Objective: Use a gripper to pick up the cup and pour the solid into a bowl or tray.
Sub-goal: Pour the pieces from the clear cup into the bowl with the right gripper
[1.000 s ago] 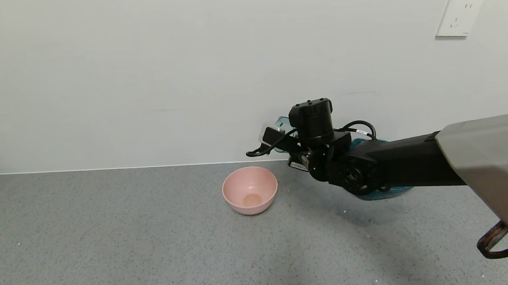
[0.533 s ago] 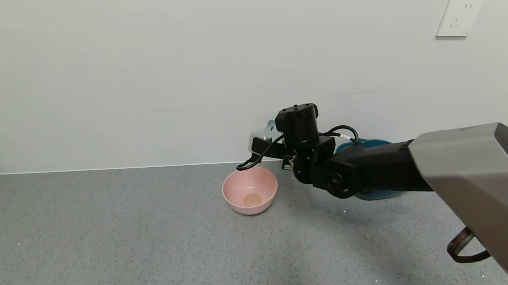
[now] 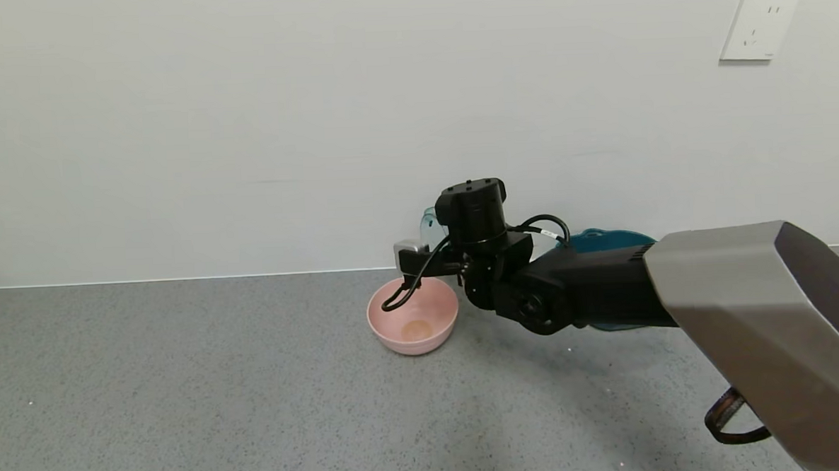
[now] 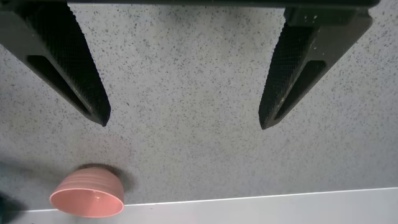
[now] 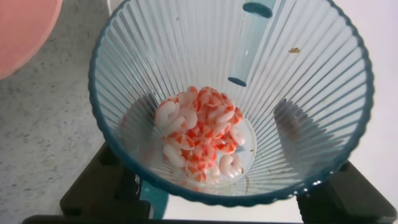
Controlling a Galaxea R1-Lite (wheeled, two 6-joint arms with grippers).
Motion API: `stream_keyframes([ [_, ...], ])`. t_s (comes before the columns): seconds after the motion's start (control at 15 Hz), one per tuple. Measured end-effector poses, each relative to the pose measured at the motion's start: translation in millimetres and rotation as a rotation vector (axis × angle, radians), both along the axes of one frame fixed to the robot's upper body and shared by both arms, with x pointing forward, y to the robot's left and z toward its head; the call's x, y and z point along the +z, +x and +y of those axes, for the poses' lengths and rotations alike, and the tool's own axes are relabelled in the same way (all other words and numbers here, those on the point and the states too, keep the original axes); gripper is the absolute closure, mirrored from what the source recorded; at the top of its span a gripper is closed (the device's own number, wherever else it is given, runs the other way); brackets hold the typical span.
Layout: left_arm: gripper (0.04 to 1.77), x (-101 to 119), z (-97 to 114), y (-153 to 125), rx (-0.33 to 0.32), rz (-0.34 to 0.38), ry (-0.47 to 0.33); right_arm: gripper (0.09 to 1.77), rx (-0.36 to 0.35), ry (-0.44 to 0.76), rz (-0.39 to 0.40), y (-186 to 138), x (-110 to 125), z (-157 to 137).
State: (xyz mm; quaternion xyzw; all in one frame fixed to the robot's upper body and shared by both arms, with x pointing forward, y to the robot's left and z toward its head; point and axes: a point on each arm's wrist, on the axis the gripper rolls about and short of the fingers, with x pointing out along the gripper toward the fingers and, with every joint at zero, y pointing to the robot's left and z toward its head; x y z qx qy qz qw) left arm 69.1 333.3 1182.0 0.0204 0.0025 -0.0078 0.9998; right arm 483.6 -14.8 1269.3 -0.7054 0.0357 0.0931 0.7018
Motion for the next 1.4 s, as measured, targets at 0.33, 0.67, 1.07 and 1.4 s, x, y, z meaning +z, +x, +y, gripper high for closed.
stream_keyframes([
  [0.33,0.09,0.0,0.0,0.0,0.000,0.000,0.000,0.52,0.048,-0.168,-0.018,-3.2,-2.9,8.6],
  [0.67,0.09,0.0,0.0,0.0,0.000,0.000,0.000,0.52,0.087,-0.322,-0.041,-5.7,-4.2,13.3],
  [1.07,0.09,-0.1,0.0,0.0,0.000,0.000,0.000,0.52,0.129,-0.520,-0.068,-8.1,-3.3,17.0],
  [1.4,0.09,-0.1,0.0,0.0,0.000,0.000,0.000,0.52,0.159,-0.642,-0.080,-10.4,-6.0,21.2],
])
